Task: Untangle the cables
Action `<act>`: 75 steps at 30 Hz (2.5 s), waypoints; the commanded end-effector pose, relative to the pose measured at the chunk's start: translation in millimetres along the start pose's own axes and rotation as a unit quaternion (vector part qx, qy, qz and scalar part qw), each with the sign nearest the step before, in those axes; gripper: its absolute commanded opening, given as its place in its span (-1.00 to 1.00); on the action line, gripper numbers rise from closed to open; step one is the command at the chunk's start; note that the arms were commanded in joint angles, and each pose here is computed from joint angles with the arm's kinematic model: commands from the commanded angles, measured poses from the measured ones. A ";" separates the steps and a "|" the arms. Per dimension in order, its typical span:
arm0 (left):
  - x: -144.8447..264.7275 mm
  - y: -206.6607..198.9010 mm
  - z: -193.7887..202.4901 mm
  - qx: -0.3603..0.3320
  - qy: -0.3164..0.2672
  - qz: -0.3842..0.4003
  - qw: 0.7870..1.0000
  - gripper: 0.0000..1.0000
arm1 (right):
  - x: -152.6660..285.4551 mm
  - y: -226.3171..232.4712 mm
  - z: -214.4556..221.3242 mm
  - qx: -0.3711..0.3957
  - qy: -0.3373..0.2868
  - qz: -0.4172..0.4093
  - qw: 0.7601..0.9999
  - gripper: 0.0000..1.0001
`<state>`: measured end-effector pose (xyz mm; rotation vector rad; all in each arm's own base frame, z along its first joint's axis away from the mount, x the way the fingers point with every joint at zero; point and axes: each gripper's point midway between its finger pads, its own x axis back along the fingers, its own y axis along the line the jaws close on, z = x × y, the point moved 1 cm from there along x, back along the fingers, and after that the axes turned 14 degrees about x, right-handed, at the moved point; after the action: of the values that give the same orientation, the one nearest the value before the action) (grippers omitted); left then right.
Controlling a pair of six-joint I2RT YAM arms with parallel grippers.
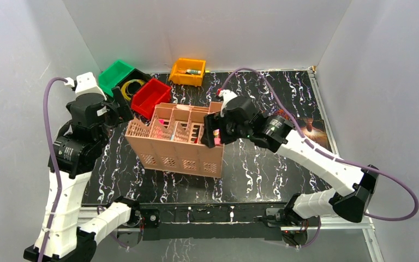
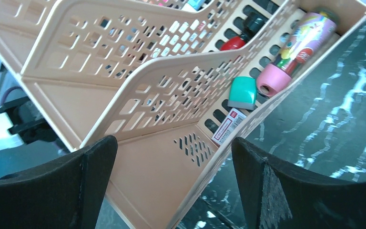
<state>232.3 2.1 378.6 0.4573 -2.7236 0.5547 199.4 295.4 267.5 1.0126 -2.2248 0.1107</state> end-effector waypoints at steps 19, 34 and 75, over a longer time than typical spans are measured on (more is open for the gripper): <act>11.5 13.3 -3.7 -0.021 0.009 -0.024 0.999 0.97 | -36.7 171.1 -11.3 0.082 -0.056 -0.244 0.965 0.97; 47.1 62.0 21.1 0.045 0.069 -0.151 0.985 0.97 | 12.7 128.8 -36.0 0.109 -0.110 -0.149 0.977 0.97; -5.2 39.6 108.4 0.135 0.134 -0.111 0.975 0.97 | -66.4 39.6 20.5 0.099 0.009 -0.054 0.994 0.97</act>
<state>180.2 -10.2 265.1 0.6745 -2.2576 0.8543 208.9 339.9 219.2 1.0725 -2.2352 0.3751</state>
